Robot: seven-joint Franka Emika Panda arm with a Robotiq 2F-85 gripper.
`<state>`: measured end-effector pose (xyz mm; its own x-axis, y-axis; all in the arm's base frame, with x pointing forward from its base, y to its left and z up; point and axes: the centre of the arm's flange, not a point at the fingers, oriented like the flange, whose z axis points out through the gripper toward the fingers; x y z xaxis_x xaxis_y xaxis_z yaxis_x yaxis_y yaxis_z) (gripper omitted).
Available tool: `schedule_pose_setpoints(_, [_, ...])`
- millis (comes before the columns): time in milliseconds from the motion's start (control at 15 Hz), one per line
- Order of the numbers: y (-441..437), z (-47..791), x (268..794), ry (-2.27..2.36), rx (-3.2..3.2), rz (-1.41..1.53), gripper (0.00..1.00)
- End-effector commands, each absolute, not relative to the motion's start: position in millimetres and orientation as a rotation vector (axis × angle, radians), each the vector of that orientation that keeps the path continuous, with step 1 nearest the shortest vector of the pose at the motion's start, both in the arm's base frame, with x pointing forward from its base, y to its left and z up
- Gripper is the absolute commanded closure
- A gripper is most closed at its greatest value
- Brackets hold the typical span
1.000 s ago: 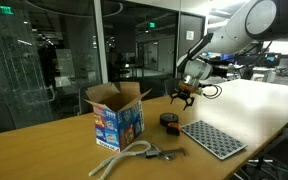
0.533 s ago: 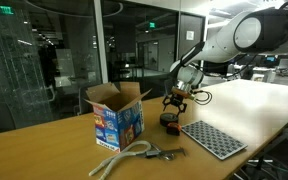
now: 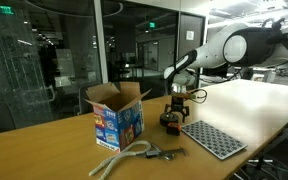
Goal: Pick up the masking tape and put it in the box
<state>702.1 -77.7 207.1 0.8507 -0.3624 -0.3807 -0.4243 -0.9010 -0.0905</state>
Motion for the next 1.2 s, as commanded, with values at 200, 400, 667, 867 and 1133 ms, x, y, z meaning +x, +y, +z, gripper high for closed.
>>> schedule_pose_setpoints(200, [-83, 215, 740, 0.541, -2.95, 0.61, 0.0])
schedule_pose_setpoints(400, [-91, 213, 742, 0.592, -2.935, 0.597, 0.0])
schedule_pose_setpoints(667, [-104, 206, 745, 0.652, -2.953, 0.465, 0.0])
schedule_pose_setpoints(867, [-113, 199, 753, 0.708, -2.971, 0.379, 0.0])
schedule_pose_setpoints(1133, [-118, 192, 757, 0.776, -2.984, 0.323, 0.0])
